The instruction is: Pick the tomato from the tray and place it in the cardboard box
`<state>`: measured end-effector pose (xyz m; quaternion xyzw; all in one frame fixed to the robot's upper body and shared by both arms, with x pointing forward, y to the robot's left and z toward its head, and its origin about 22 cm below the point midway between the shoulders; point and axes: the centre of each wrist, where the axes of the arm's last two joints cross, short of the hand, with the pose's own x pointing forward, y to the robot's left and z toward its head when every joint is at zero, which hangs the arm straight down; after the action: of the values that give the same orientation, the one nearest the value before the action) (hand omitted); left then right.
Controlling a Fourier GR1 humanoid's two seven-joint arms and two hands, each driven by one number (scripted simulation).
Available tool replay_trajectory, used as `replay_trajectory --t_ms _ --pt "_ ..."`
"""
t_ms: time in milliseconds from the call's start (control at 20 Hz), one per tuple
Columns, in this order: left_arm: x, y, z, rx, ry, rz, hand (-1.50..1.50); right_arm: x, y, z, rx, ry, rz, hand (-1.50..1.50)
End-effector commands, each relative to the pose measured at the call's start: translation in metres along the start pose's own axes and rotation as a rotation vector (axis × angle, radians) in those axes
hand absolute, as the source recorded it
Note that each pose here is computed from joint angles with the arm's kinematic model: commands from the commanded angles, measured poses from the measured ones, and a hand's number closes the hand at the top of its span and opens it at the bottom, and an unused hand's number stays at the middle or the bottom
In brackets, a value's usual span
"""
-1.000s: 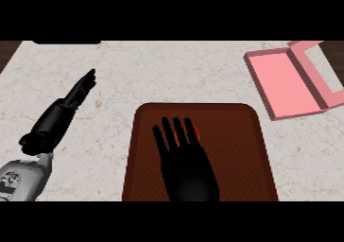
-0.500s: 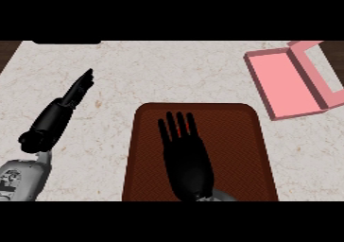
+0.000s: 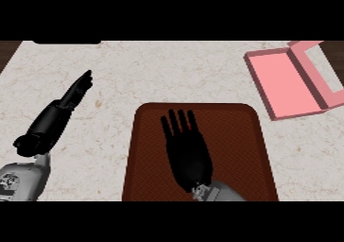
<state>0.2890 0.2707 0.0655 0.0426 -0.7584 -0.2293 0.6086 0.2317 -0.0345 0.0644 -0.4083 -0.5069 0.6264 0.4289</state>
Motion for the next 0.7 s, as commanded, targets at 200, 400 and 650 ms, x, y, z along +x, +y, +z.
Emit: replay_trajectory --t_ms 200,400,650 --pt "-0.009 -0.005 -0.002 -0.018 0.021 0.020 0.00 -0.016 0.030 -0.009 0.053 0.007 0.021 -1.50" --pt "-0.011 -0.025 -0.001 0.015 0.012 -0.008 0.00 -0.006 0.039 -0.022 0.031 0.079 0.032 -1.50" --pt "-0.012 -0.015 -0.002 -0.007 0.003 -0.010 0.00 -0.020 0.021 -0.036 0.048 0.044 0.005 -1.50"
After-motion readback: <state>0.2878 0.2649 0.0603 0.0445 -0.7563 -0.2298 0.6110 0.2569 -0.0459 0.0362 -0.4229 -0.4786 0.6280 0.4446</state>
